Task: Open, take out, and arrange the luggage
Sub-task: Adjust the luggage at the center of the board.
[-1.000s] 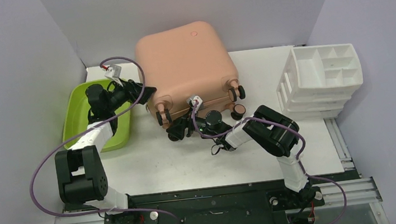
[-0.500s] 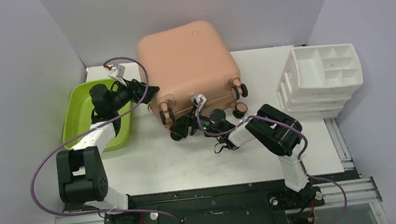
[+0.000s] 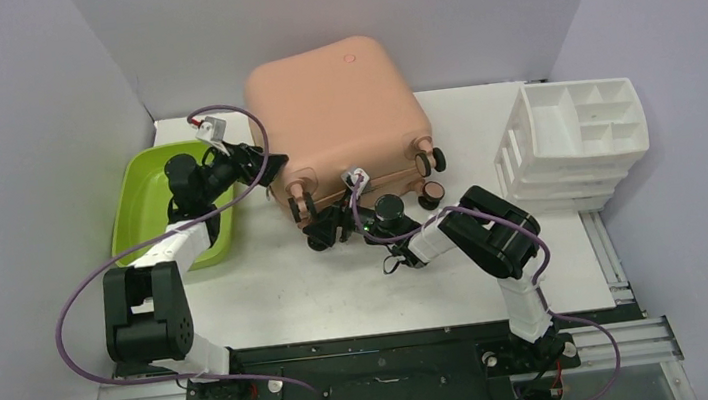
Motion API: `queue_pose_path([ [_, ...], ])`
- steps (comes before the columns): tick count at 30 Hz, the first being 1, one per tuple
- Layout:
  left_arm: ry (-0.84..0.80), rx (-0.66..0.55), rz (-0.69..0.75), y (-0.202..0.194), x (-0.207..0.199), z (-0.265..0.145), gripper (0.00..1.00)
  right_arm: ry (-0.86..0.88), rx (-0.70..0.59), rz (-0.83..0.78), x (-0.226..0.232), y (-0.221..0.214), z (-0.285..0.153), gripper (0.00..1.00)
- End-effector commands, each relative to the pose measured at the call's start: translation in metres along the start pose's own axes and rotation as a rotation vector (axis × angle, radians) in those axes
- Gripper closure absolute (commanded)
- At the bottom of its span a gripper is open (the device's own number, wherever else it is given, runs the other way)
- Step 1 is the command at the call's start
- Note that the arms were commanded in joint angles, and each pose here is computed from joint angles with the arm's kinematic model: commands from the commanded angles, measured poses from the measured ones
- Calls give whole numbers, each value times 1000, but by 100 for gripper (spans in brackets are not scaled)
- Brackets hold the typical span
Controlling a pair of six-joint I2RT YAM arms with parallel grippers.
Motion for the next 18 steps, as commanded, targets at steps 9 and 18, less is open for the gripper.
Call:
queue_pose_path([
  [9, -302, 387, -229, -81, -44, 12, 2, -73, -126, -61, -4, 17, 16, 42],
  [18, -300, 388, -221, -82, -43, 12, 2, -71, -137, -41, -7, 23, 18, 63],
])
Point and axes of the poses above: each gripper's point midway between its finger pads, its own z axis out along the fingers, its own x axis along the line the jaws close on, y = z × x, the point moved 10 cm from there along -z, back along the fingers, and after that the axes turned 10 degrees about -z, right-handed, at the moved point
